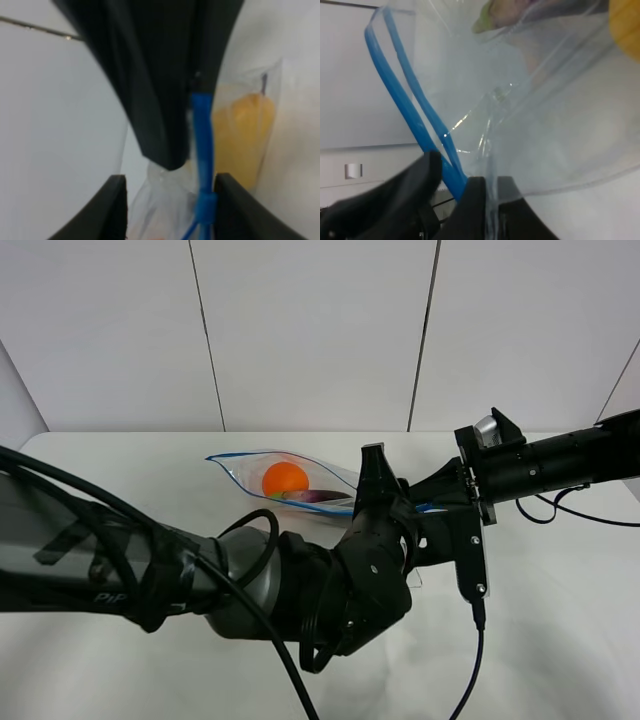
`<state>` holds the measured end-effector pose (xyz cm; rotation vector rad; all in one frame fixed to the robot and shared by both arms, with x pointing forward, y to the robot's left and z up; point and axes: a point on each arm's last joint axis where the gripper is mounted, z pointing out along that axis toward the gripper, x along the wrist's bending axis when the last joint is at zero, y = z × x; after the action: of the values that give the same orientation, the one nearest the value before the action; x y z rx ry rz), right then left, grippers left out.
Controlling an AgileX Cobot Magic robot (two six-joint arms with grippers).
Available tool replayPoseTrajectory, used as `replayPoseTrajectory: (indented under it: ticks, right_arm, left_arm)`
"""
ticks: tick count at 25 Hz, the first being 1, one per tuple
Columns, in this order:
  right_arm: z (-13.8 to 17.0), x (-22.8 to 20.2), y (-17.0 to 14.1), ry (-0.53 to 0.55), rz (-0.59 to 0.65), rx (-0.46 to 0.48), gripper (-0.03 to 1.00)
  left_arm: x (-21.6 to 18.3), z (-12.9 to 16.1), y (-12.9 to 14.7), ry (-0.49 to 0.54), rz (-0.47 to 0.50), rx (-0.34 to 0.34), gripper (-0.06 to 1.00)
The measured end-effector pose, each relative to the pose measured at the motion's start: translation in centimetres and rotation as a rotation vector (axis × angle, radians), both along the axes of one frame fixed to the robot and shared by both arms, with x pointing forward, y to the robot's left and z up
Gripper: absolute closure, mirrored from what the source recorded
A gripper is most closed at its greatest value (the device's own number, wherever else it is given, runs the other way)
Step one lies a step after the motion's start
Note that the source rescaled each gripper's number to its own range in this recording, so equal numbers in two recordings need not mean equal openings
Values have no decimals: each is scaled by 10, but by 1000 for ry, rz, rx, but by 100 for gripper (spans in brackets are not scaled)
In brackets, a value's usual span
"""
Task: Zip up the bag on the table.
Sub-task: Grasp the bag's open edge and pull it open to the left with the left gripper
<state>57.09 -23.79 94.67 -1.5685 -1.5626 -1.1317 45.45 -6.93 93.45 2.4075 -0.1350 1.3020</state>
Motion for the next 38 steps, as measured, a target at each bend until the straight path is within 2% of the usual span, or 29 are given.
replayPoseTrajectory:
  ticks: [4, 9, 16, 29, 38]
  right_arm:
    - [0, 0, 0, 0, 0, 0, 97]
    - [0, 0, 0, 0, -2, 2, 97]
    - [0, 0, 0, 0, -4, 4, 97]
    - [0, 0, 0, 0, -1, 1, 97]
    - [0, 0, 0, 0, 0, 0, 97]
  left_arm:
    - [0, 0, 0, -2, 1, 0, 54]
    - [0, 0, 0, 0, -1, 0, 66]
    - [-1, 0, -1, 4, -6, 0, 72]
    - [-2, -3, 0, -4, -45, 79, 93]
    - [-2, -3, 0, -21, -67, 115, 94]
